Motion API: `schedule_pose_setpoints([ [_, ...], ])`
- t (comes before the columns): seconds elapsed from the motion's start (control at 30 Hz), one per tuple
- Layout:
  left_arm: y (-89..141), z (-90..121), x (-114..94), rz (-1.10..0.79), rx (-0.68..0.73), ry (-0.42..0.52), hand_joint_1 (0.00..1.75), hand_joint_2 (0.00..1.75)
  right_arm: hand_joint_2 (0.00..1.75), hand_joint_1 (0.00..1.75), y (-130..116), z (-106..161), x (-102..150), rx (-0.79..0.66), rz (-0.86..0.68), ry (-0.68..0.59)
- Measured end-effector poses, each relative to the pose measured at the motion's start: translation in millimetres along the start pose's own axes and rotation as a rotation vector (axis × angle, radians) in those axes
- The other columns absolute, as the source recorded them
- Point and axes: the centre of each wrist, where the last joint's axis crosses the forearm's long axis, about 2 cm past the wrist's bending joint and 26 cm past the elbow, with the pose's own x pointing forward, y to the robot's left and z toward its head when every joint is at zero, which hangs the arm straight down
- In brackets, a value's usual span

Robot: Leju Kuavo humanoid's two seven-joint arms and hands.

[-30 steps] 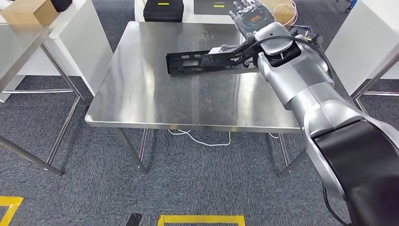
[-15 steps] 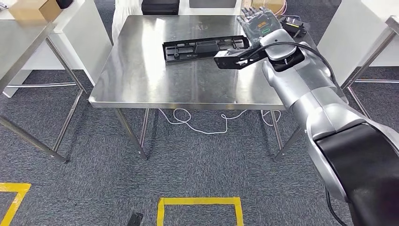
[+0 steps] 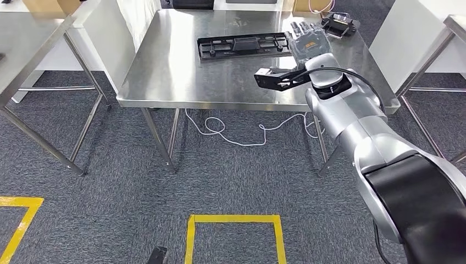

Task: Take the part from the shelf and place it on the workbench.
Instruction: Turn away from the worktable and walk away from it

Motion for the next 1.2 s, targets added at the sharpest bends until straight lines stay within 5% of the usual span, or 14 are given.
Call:
schedule_pose_setpoints([
  [0.23,-3,2,-2,0.019,0.002,0.005,0.00,0.00,0.00,0.00,133,63,29,0.045,-0.273,0.098],
  [0.5,-1,6,-13,0.043,0.020,0.009,0.00,0.00,0.00,0.00,272,210,98,0.174,-0.634,0.312],
  [0.8,6,8,-21,0.032,0.061,0.025,0.00,0.00,0.00,0.00,324,337,165,0.494,-0.915,0.573],
  [1.0,12,5,-17,0.010,0.081,-0.005,0.00,0.00,0.00,0.00,328,414,226,0.958,-1.121,0.666],
  [1.2,15,1,-11,0.009,0.094,-0.004,0.00,0.00,0.00,0.00,322,455,255,1.210,-1.155,0.722],
])
